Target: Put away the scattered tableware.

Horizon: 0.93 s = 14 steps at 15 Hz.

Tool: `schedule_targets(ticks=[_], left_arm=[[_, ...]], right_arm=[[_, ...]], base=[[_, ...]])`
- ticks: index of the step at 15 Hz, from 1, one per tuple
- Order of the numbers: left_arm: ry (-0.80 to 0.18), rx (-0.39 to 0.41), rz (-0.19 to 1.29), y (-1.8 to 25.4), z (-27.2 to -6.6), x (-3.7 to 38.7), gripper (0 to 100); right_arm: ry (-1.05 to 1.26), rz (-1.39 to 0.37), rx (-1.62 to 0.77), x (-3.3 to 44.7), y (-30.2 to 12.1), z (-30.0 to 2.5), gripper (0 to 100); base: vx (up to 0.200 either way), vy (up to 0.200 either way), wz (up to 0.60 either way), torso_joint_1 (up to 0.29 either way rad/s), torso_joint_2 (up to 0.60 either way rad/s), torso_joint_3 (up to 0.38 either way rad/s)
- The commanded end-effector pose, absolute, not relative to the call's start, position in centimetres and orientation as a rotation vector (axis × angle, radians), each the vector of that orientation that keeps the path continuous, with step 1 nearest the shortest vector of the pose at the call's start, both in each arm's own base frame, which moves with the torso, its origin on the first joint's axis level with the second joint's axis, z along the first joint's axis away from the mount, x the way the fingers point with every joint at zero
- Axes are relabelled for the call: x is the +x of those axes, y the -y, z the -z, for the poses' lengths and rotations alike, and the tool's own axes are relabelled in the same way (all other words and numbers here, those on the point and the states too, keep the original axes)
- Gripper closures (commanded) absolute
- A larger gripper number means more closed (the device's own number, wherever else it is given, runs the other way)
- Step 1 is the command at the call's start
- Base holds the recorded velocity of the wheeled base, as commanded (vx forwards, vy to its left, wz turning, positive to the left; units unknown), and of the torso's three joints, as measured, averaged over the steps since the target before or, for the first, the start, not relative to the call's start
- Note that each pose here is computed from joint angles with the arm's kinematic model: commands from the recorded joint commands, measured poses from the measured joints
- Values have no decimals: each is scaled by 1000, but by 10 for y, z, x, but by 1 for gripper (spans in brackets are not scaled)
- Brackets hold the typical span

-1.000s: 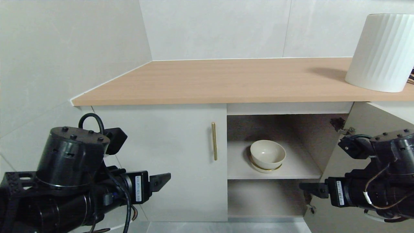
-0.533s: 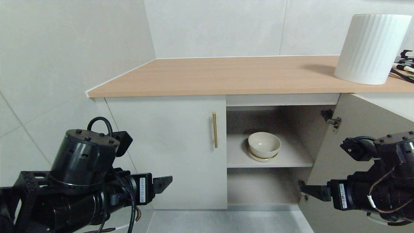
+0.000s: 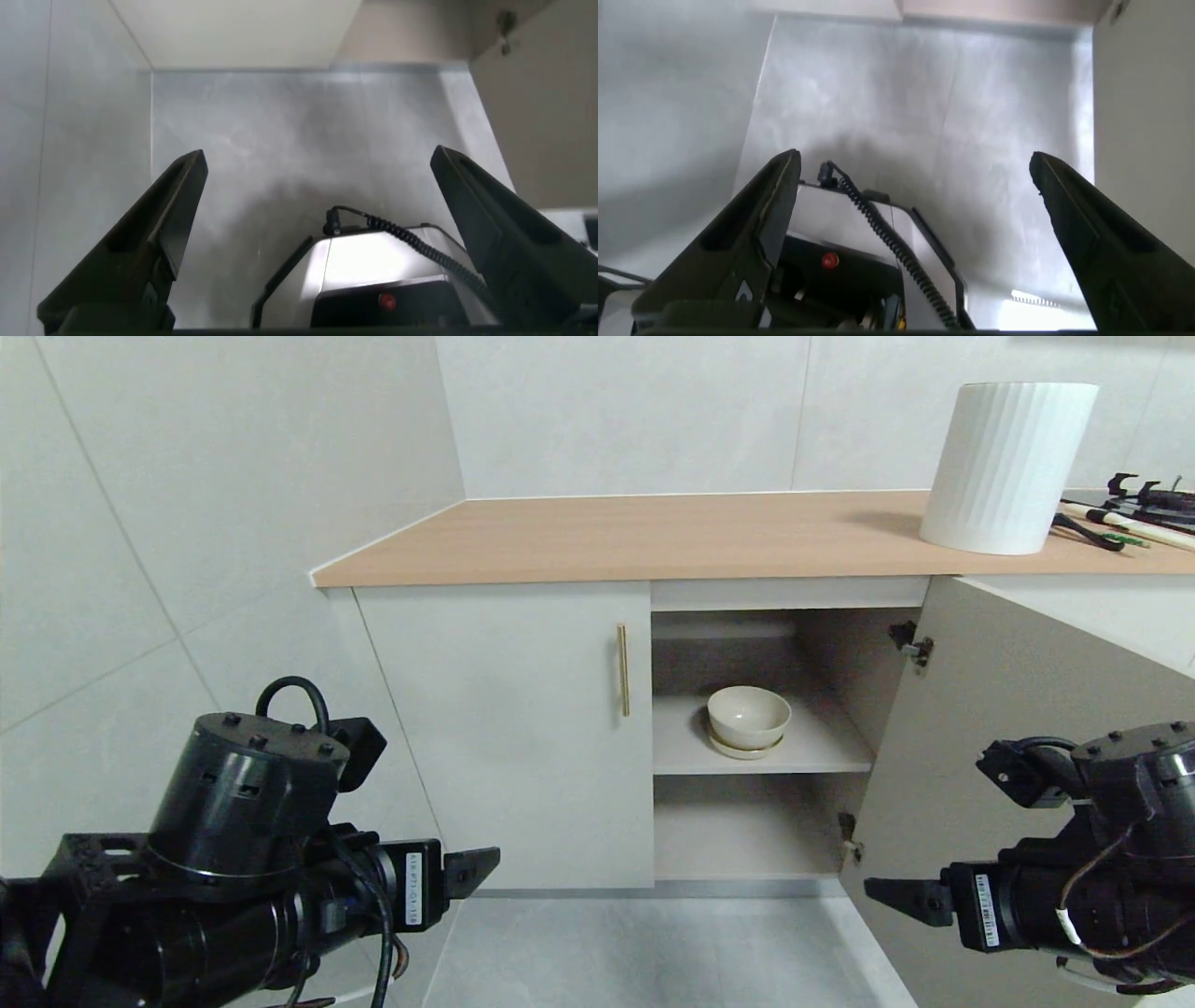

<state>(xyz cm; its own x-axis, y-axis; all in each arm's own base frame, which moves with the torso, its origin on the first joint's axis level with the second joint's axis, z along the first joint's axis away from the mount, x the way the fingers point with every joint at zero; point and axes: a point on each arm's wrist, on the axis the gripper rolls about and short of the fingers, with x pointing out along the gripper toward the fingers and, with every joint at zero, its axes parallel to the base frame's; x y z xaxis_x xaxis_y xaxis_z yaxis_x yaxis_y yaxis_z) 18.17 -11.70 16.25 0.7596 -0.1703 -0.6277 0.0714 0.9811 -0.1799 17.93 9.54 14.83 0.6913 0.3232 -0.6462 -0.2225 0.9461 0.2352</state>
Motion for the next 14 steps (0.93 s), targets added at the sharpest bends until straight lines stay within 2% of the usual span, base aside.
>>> schedule_targets(ticks=[1, 4, 13, 14], left_arm=[[-698, -147, 132, 117, -162, 182, 0], [-700, -145, 132, 117, -161, 182, 0], [-698, -144, 129, 118, -162, 183, 0], [-698, -144, 129, 118, -162, 183, 0]], right_arm=[[-755, -306, 140, 180, -96, -147, 0], [-756, -310, 138, 179, -97, -146, 0], [-762, -312, 134, 178, -97, -145, 0], [-762, -312, 134, 178, -97, -145, 0]], base=[[-200, 0, 0, -2, 2, 7], [-200, 0, 0, 2, 2, 5], [0, 0, 0, 0, 0, 0], [0, -200, 0, 2, 7, 7]])
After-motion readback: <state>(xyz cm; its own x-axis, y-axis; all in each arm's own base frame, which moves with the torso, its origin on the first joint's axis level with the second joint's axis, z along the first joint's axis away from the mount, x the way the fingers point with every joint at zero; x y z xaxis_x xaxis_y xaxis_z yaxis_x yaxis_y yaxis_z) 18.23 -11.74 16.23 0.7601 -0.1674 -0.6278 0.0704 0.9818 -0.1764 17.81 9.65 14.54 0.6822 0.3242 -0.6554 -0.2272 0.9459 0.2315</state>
